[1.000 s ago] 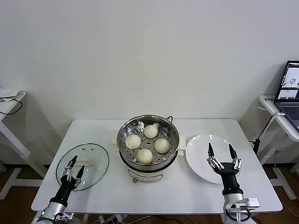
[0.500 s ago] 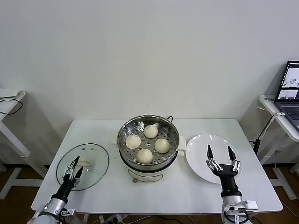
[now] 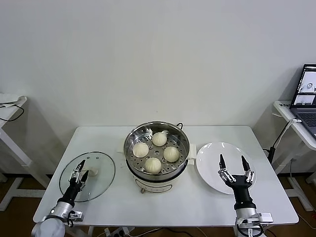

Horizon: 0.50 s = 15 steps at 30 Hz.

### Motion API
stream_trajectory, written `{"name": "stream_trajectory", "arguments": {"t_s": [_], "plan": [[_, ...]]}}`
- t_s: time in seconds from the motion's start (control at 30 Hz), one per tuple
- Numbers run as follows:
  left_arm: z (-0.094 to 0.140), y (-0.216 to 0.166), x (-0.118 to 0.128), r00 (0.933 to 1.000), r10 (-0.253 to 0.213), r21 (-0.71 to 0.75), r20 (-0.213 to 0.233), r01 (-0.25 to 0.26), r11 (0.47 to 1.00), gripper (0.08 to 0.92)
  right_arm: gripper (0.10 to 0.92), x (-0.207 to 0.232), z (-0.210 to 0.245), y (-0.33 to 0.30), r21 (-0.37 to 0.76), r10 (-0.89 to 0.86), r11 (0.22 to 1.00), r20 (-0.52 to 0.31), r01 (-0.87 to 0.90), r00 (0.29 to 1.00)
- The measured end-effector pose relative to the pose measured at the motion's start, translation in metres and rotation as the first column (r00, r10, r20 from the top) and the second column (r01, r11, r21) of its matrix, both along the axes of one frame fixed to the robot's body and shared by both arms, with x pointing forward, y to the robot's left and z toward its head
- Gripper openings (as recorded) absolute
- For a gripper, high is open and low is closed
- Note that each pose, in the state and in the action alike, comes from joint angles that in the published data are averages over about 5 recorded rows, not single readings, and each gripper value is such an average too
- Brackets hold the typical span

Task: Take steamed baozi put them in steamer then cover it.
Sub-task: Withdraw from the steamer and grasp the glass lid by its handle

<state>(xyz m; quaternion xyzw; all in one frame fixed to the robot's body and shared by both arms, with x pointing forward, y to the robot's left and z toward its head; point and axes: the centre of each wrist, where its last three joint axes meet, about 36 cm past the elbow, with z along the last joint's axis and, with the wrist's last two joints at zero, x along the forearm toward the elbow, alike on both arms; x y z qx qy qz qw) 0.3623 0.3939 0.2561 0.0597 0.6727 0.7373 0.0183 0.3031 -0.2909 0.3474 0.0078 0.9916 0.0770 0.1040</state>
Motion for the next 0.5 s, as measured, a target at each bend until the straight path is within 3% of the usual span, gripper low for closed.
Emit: {"name": "stream_trajectory", "arguments": {"t_s": [0.5], "plan": [[-0.006,-0.006,0.027,0.9997,0.024,-0.009,0.009,-0.024,1.0,0.792,0.823,0.0,-0.006,-0.003,-0.013,-0.005,1.0,-0.003,0.005,1.0]]}}
